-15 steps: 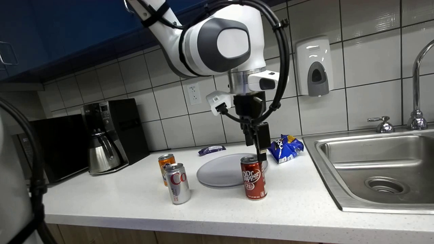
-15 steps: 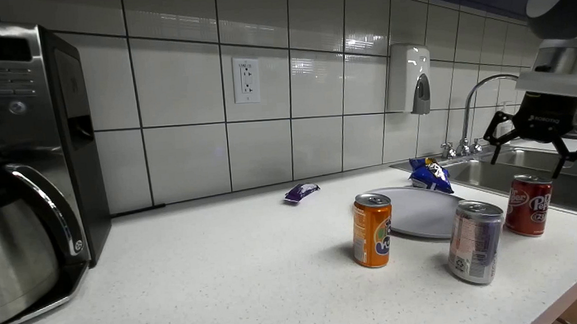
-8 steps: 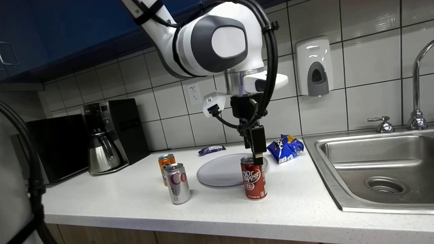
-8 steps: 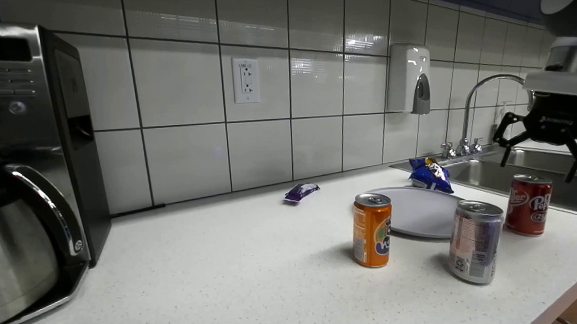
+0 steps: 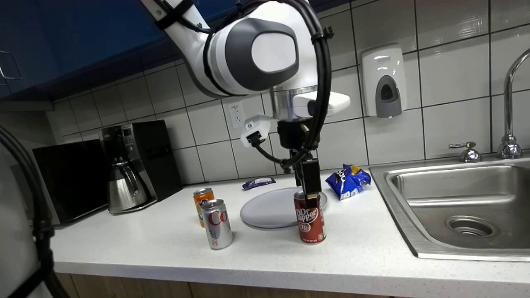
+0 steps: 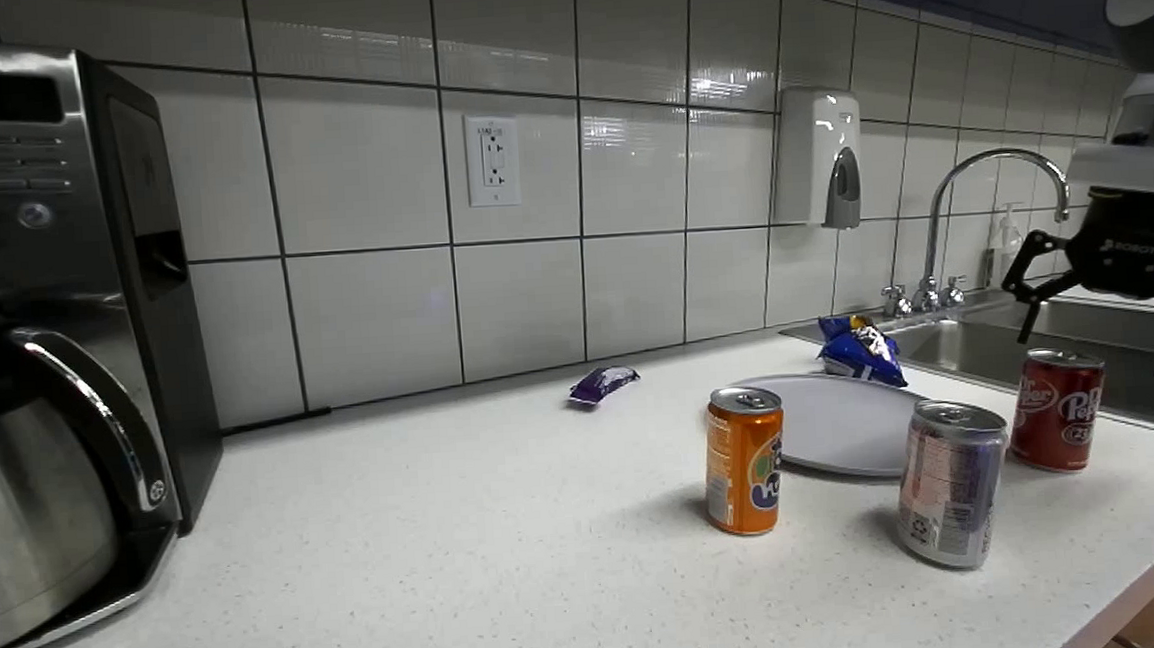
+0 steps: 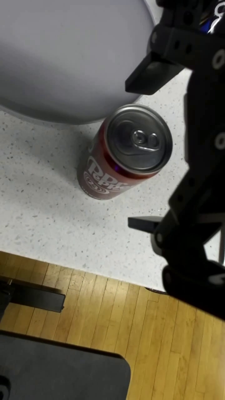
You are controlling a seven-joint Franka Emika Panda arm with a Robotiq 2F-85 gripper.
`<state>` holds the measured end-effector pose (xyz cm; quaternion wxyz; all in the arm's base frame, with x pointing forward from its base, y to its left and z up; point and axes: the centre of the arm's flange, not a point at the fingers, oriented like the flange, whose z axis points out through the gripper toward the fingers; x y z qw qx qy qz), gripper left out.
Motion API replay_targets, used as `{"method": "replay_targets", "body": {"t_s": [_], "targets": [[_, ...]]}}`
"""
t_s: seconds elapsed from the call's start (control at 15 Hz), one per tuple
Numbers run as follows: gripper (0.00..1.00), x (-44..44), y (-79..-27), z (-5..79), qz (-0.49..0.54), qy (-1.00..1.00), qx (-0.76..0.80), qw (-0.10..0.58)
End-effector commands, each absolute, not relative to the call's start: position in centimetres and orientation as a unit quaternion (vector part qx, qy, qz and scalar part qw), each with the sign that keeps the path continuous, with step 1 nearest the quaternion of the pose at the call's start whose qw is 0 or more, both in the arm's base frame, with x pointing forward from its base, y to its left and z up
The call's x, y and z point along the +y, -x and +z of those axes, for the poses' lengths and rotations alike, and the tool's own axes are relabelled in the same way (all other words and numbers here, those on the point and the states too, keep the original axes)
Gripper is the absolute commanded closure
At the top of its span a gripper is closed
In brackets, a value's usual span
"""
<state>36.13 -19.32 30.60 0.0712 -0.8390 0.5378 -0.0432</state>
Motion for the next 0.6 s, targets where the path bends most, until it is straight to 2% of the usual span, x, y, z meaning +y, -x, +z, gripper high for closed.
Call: {"method": "replay_targets", "body": {"t_s": [0.0,0.53], "targets": [[0.0,-19.0,-36.1,31.1,-0.041,0.838,0.54,0.07],[0.0,-19.4,-37.3,30.0,-0.034,0.841,0.536,0.067]]}}
